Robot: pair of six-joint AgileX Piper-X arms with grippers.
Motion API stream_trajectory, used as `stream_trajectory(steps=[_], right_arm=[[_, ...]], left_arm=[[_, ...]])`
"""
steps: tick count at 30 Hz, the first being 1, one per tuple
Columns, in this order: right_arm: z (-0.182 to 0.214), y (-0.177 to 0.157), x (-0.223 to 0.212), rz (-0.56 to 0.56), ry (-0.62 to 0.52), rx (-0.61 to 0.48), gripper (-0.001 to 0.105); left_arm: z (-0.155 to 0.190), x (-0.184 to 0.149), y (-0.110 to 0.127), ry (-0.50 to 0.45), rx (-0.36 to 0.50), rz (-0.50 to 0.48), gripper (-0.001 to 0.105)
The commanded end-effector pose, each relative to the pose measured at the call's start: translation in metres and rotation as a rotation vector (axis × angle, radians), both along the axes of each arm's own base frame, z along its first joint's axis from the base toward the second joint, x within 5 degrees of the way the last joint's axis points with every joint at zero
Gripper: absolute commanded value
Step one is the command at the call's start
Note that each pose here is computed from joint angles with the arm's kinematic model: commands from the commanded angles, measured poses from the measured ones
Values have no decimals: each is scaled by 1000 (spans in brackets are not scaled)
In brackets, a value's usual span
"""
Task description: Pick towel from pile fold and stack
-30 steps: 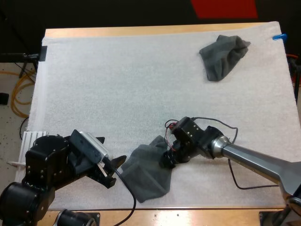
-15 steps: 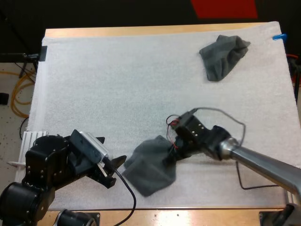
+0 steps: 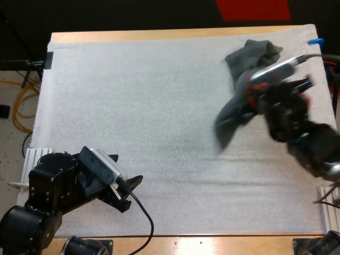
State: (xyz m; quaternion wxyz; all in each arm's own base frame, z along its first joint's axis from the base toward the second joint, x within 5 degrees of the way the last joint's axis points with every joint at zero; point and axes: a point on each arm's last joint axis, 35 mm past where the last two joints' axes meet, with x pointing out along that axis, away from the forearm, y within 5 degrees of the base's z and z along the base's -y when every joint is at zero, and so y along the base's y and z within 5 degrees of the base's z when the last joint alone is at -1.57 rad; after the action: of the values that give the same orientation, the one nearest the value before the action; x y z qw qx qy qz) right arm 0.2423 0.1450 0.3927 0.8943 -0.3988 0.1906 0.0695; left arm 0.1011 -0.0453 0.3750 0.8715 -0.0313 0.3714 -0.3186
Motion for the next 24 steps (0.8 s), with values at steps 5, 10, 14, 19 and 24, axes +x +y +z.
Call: stream_trajectory(steps=[5, 10, 14, 19, 24], right_arm=[[14, -2, -6, 137, 15, 62, 0], [-27, 27, -11, 288, 297, 298, 0], [-73, 59, -18, 336, 488, 331, 0], [-125, 113, -49, 523, 765, 318, 0], [-148, 154, -86, 660, 858, 288, 0]], left_arm=[[0, -1, 0, 4, -7, -7, 71], [0, -1, 0, 3, -7, -7, 71], [0, -1, 0, 3, -6, -7, 71], [0, -1, 0, 0, -4, -10, 71], [0, -1, 0, 0, -4, -10, 71]])
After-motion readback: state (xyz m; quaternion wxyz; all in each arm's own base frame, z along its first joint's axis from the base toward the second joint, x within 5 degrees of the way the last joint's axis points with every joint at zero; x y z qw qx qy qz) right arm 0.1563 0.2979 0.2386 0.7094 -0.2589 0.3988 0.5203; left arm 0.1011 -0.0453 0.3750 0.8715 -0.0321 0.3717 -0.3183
